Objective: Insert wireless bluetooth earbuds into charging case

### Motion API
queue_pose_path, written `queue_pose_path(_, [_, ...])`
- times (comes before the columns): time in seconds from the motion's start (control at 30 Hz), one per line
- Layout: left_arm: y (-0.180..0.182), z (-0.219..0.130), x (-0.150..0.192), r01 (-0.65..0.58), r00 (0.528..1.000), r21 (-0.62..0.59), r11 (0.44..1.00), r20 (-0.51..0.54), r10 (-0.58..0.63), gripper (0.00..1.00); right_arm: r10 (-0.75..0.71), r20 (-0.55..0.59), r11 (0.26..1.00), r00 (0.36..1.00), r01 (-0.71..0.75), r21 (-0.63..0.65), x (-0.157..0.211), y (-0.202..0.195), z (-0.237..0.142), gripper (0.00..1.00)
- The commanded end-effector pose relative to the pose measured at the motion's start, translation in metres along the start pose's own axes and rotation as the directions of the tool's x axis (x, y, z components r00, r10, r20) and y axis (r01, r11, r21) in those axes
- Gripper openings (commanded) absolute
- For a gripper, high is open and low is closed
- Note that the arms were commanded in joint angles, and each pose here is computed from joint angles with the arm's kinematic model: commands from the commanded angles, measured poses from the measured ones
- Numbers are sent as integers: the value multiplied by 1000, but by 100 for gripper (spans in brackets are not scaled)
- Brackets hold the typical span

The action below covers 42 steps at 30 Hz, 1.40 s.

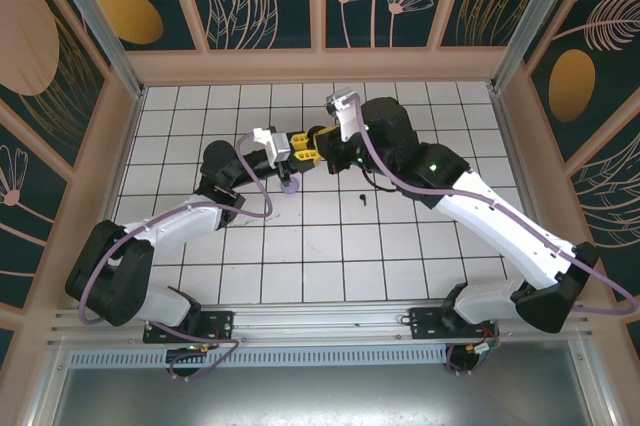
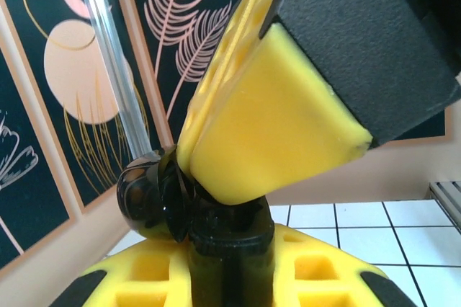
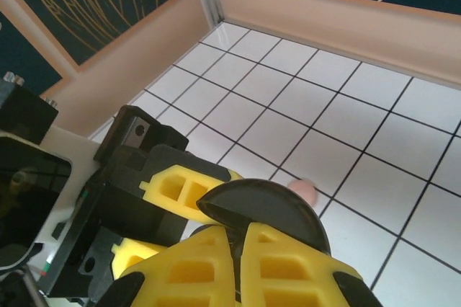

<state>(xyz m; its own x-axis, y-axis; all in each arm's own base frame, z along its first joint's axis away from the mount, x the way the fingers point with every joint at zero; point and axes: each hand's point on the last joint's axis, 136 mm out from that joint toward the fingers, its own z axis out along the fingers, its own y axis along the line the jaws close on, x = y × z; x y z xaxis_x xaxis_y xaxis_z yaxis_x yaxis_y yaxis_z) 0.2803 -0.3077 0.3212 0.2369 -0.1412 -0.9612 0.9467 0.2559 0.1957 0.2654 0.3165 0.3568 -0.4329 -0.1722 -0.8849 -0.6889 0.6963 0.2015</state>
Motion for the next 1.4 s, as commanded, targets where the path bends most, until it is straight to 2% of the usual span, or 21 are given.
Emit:
queue_pose_path(0.0, [-7,6,-36,-74,994,37,997,85,71,0,-51,-83,998,995,46,-53,21,17,12,2])
queue_pose_path(0.13, [-6,7,-37,-67,994,34,997,85,64,0,-43,-66,999,997,42,-20,17,11,10,4])
queue_pose_path(0.33, [-4,8,-32,-43,996,31,999,77,41,0,36,43,999,998,-38,39,-16,-5,-10,49])
queue_pose_path(0.53, [-5,7,-27,-13,996,26,1000,91,10,0,146,232,989,962,-145,-20,-69,-12,-63,66])
queue_pose_path(0.7, [-4,6,-25,-5,995,22,1000,96,3,0,236,277,970,931,-245,-2,-74,-37,-84,68])
queue_pose_path(0.87, [-4,6,-25,-4,995,17,1000,96,2,0,296,235,952,926,-306,5,-56,-50,-75,68])
queue_pose_path(1.1, [-2,7,-25,2,996,11,1000,88,-3,0,253,65,966,965,-248,-76,-30,-27,-47,68])
queue_pose_path(1.2, [-2,7,-26,-1,996,11,1000,87,0,0,193,7,980,981,-193,-53,-19,-16,-35,73])
queue_pose_path(1.37, [-1,8,-27,0,996,12,1000,85,-1,0,158,-30,987,987,-158,-18,-11,-15,-26,74])
